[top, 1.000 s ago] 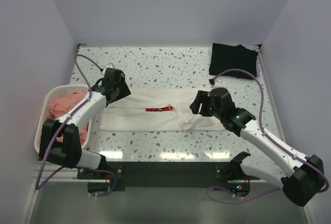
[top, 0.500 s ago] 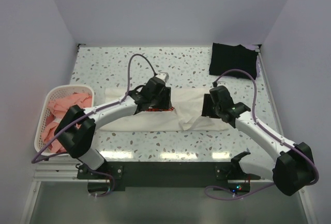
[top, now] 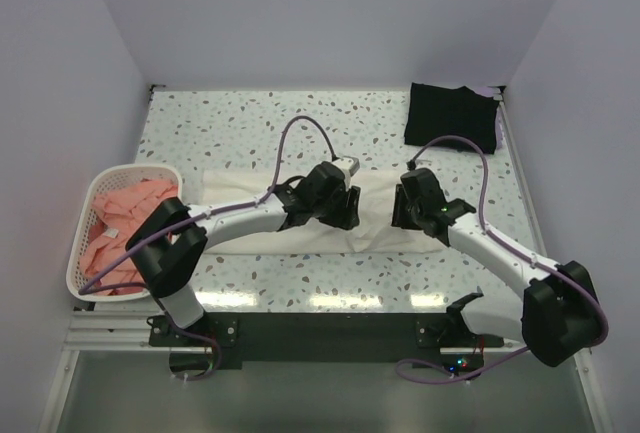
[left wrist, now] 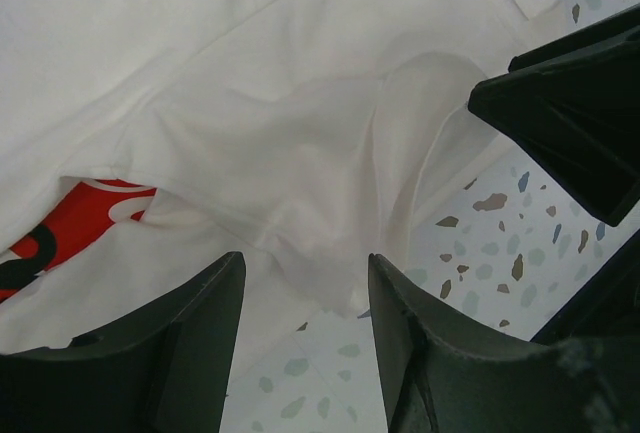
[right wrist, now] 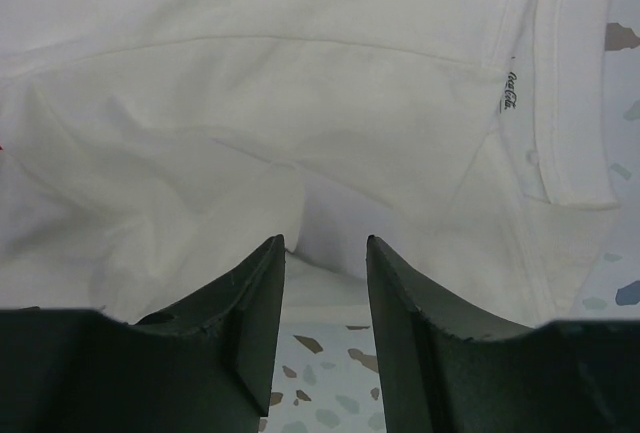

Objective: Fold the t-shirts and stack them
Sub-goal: Fold the tshirt

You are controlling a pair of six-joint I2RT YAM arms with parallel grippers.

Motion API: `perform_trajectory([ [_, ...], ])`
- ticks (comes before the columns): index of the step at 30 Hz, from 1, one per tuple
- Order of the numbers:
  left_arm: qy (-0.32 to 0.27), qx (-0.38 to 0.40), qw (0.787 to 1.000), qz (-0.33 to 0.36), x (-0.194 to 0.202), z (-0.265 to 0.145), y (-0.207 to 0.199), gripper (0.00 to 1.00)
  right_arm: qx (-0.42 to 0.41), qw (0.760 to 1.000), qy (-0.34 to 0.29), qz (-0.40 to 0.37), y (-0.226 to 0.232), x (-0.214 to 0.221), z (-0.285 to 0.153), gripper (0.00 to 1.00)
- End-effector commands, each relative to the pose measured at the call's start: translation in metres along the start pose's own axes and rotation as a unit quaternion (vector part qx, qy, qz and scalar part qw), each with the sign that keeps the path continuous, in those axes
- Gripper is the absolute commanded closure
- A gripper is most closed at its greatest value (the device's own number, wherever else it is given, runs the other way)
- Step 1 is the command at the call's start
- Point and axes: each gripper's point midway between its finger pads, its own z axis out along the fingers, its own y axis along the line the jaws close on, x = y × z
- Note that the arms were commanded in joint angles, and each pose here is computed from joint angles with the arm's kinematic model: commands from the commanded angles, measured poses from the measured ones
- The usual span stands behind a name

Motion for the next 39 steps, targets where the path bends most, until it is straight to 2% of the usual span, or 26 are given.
perform_trajectory([
  [1, -0.026, 0.039, 0.998, 0.028, -0.019, 0.002, -0.025, 0.43, 0.003, 1.000, -0.019, 0.006, -0.002, -0.004, 0.002, 0.61],
  [10, -0.003, 0.035, 0.998, 0.048, 0.003, 0.017, -0.031, 0.43, -0.005, 1.000, -0.009, 0.014, -0.009, 0.014, -0.007, 0.85],
  [13, -0.001, 0.031, 0.998, 0.050, 0.006, 0.020, -0.032, 0.44, -0.008, 1.000, -0.009, 0.020, -0.012, 0.019, -0.013, 0.87],
  [19, 0.003, 0.012, 0.999, 0.049, 0.010, 0.020, -0.025, 0.57, -0.025, 0.999, -0.006, 0.028, -0.011, 0.026, -0.024, 0.88],
  [20, 0.005, 0.007, 0.999, 0.050, 0.012, 0.020, -0.023, 0.63, -0.028, 0.999, -0.007, 0.030, -0.011, 0.026, -0.027, 0.88],
  [22, 0.007, 0.006, 0.999, 0.050, 0.013, 0.019, -0.022, 0.68, -0.033, 0.999, -0.005, 0.031, -0.010, 0.028, -0.030, 0.88],
  [23, 0.010, 0.006, 0.999, 0.050, 0.016, 0.018, -0.022, 0.74, -0.036, 0.999, -0.007, 0.034, -0.010, 0.028, -0.032, 0.89],
  [29, 0.008, -0.018, 0.999, 0.046, 0.019, 0.014, -0.010, 0.93, -0.055, 0.998, 0.000, 0.041, -0.006, 0.032, -0.042, 0.89],
  [34, -0.002, -0.033, 0.999, 0.042, 0.016, 0.004, -0.005, 0.99, -0.073, 0.996, 0.005, 0.050, -0.002, 0.036, -0.049, 0.90],
  [39, -0.003, -0.043, 0.998, 0.040, 0.015, -0.003, -0.001, 1.00, -0.079, 0.995, 0.003, 0.057, -0.003, 0.037, -0.061, 0.91],
])
